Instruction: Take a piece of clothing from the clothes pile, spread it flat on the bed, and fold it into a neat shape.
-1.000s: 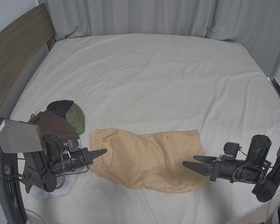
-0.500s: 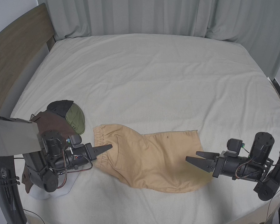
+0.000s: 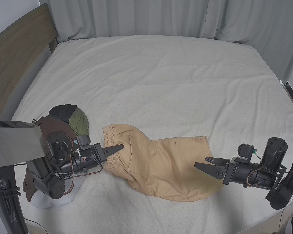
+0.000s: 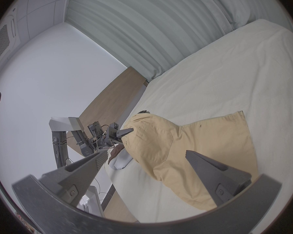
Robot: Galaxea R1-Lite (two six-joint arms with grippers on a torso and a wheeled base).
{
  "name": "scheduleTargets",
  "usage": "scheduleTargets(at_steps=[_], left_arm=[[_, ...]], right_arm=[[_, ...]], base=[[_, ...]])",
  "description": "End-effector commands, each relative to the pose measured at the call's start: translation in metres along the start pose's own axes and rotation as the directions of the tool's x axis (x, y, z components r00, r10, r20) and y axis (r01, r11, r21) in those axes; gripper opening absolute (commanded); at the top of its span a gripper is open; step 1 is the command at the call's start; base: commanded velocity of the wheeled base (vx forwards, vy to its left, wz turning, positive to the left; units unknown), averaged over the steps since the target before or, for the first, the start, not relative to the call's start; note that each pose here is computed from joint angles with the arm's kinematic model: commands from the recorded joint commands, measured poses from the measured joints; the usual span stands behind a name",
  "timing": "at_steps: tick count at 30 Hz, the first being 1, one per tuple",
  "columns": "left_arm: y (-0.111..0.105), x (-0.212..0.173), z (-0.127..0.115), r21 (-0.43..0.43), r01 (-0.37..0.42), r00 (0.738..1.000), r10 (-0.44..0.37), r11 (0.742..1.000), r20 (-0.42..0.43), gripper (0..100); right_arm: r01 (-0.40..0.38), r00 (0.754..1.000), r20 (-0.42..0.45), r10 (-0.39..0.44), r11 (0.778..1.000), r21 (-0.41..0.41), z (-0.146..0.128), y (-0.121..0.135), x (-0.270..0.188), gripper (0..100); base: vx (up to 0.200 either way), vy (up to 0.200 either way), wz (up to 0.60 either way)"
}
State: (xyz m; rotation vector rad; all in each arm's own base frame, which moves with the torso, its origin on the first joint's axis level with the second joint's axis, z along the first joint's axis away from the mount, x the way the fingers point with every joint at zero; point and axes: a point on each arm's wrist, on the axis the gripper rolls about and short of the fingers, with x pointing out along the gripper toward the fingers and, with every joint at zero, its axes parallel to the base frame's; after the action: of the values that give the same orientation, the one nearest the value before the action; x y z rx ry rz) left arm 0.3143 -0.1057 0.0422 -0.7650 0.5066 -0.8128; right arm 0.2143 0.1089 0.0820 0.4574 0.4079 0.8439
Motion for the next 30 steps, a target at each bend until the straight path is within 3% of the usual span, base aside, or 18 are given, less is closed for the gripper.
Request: scheduleTargets(at_steps=[1,9,25,30], left_arm=[[-0.004,0.004,0.0,0.008,0.017,1.0,-0.017,1.0,-0.002,0],[-0.008,0.013,-0.002,0.018,0.043,0.999,-0.042,0.999,-0.014,0],[-0.032,0.033,-0.011,-0.126,0.104,0.994,-0.108,0.987,-0.028,0],[-0.036,0.04,-0.011,-0.13,0.118,0.992,-0.121,0.985,-0.019,0]], right_arm=[[0.001,1.0,0.005,-0.001,1.0,-0.001,0.001,0.0,-0.001,100],[0.0,1.0,0.01,0.0,1.0,-0.003,0.002,0.0,-0.001,100],[0.009,0.999,0.035,-0.009,1.0,-0.005,0.008,-0.003,-0.001,100],[0.007,0.999,0.048,-0.007,1.0,-0.01,0.011,-0.003,0.0,100]], base=[[0.0,0.0,0.0],[0.0,0.0,0.0],[0.0,0.0,0.0],[0.0,0.0,0.0]])
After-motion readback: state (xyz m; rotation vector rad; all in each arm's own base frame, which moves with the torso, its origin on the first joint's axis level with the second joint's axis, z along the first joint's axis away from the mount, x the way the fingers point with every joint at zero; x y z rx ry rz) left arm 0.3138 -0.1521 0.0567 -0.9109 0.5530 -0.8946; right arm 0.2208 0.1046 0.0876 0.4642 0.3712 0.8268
